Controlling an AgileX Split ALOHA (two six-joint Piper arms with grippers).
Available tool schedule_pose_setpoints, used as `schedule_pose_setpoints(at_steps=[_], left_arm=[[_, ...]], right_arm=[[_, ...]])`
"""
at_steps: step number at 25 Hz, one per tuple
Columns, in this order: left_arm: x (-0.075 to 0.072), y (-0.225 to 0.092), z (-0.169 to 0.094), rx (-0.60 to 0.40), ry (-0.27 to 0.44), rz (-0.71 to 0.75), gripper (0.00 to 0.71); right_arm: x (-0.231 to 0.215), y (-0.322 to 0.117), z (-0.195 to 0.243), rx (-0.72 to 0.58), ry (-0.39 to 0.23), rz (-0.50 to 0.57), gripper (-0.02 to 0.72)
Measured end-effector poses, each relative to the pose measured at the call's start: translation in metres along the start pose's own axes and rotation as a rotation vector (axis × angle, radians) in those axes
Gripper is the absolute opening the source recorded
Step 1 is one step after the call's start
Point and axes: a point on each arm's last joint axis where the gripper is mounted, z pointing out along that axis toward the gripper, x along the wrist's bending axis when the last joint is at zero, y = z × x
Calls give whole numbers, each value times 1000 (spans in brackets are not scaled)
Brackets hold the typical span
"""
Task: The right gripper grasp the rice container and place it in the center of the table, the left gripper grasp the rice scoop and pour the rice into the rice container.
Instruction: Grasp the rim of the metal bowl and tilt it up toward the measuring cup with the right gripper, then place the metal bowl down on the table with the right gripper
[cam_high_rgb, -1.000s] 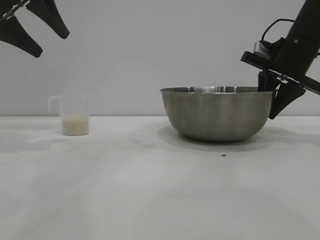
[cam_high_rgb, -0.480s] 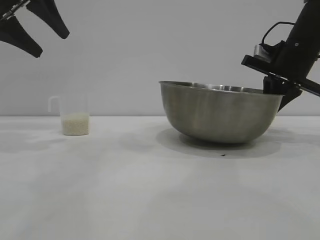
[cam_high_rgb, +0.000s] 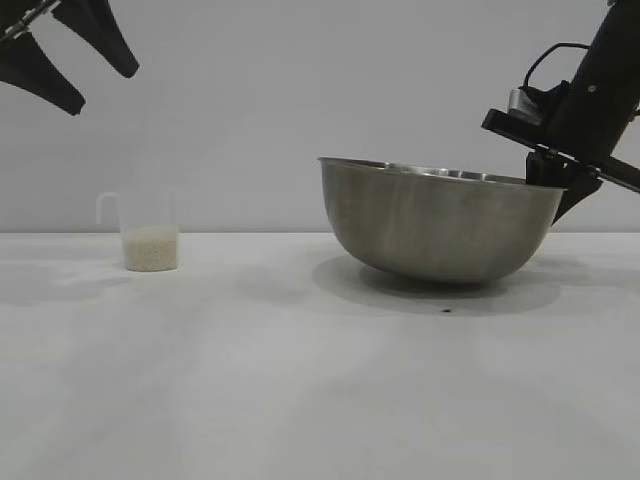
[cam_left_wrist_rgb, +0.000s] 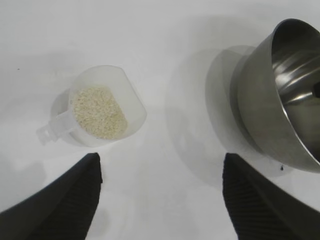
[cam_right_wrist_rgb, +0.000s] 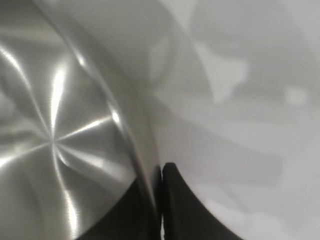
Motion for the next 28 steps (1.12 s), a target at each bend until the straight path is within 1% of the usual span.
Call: schedule_pose_setpoints(at_steps=[3,9,14,21,28], left_arm=[[0,0,0,0,0,0,451],[0,0,0,-1,-1,-2,451],[0,1,0,-6,-3,-7,451],[0,1,0,-7,-4,-9,451],[-1,1,0,-13,-9,-17,451]], right_arm=[[0,-1,-1,5,2,-1,0],[7,-4,-11,28,14,-40,0],[24,-10,-6,75,1,-122,0],[54,-18,8,118,7,-204,0],[76,-26,19,152,-25,-287,0]])
